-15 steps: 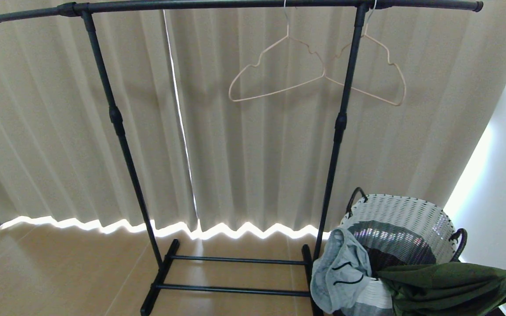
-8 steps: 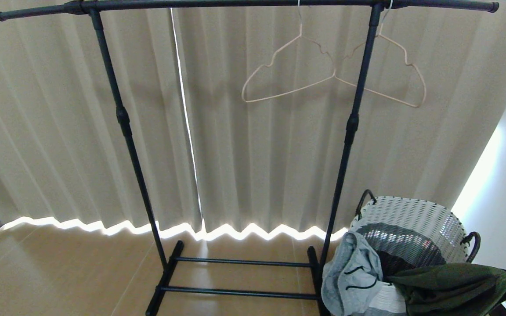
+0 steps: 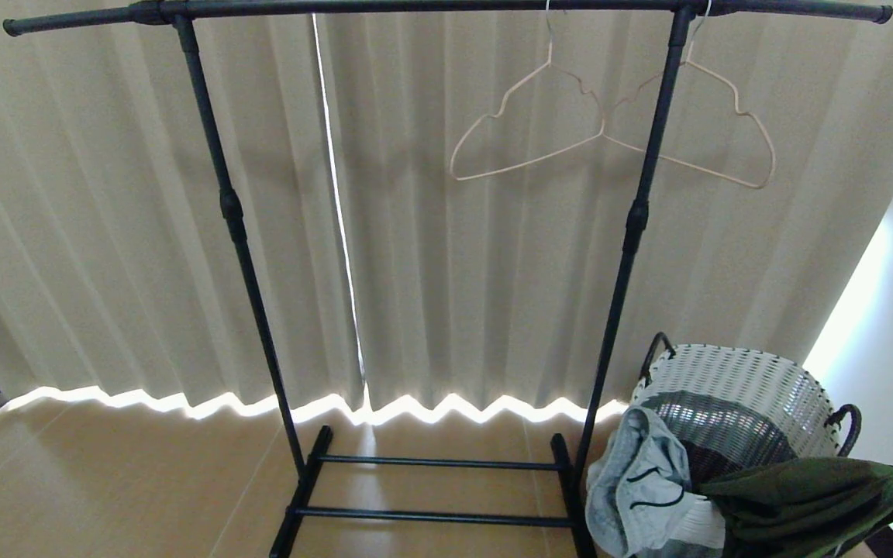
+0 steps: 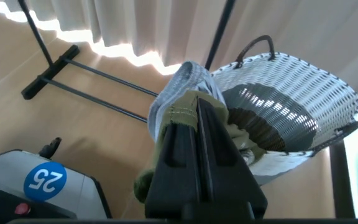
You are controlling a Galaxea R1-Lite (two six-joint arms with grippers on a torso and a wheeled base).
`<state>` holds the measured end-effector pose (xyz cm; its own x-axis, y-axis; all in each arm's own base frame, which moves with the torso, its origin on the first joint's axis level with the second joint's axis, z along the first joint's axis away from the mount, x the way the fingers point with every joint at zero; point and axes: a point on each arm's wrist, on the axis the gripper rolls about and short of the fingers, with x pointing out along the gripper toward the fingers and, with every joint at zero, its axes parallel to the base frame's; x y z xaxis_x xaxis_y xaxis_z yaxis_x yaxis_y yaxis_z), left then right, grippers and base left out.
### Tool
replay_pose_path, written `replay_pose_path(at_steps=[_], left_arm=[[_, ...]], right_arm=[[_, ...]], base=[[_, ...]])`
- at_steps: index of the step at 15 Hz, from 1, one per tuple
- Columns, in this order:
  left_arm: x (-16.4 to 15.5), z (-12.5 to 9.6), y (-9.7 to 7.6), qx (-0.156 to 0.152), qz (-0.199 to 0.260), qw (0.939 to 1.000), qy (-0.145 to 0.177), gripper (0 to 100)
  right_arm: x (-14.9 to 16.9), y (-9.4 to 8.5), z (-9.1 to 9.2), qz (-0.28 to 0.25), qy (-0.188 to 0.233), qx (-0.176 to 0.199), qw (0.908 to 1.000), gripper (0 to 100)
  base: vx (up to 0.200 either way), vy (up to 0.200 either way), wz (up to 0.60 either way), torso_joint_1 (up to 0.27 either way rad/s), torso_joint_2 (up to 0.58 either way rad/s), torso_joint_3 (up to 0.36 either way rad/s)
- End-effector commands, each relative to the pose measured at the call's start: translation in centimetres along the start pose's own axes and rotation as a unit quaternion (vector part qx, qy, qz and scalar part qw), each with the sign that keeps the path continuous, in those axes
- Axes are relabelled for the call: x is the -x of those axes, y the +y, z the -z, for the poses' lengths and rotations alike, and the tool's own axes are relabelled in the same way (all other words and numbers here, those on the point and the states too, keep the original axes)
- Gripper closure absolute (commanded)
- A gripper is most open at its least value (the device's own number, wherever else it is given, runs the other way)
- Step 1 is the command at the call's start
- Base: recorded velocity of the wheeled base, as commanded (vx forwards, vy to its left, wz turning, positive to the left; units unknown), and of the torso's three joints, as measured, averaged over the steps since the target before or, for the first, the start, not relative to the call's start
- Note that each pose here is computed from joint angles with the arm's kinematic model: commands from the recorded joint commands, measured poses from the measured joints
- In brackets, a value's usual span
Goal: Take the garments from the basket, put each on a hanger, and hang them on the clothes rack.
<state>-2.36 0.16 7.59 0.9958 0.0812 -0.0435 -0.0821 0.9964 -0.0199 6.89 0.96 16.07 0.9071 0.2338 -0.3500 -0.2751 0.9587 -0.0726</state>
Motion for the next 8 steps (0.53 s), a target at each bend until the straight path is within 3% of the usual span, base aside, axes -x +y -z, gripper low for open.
replay_pose_path(at_steps=[1,5,6,8], left_arm=[[0.0,0.0,0.0,0.000,-0.001,1.0000,0.000,0],[0.0,-0.2,0.0,0.000,0.005,1.0000,-0.006,0],[0.1,-0.8,-0.1,-0.001,0.014,0.9995,-0.029,0],[1.1,-3.4,-0.4,-0.026,0.099,0.9914,-0.081,0]], right_arm=[[0.0,0.0,-0.1,-0.001,-0.002,0.000,1.0000,100],[-0.2,0.0,-1.1,-0.010,-0.011,0.005,0.9999,100],[-0.2,0.2,-1.6,-0.026,-0.017,0.011,0.9995,100],[-0.5,0.7,-3.1,-0.062,-0.031,0.024,0.9973,100]], base=[[0.000,0.000,0.00,0.000,0.00,0.000],[0.000,0.000,0.00,0.000,0.00,0.000],[0.000,0.000,0.00,0.000,0.00,0.000],[0.000,0.000,0.00,0.000,0.00,0.000]])
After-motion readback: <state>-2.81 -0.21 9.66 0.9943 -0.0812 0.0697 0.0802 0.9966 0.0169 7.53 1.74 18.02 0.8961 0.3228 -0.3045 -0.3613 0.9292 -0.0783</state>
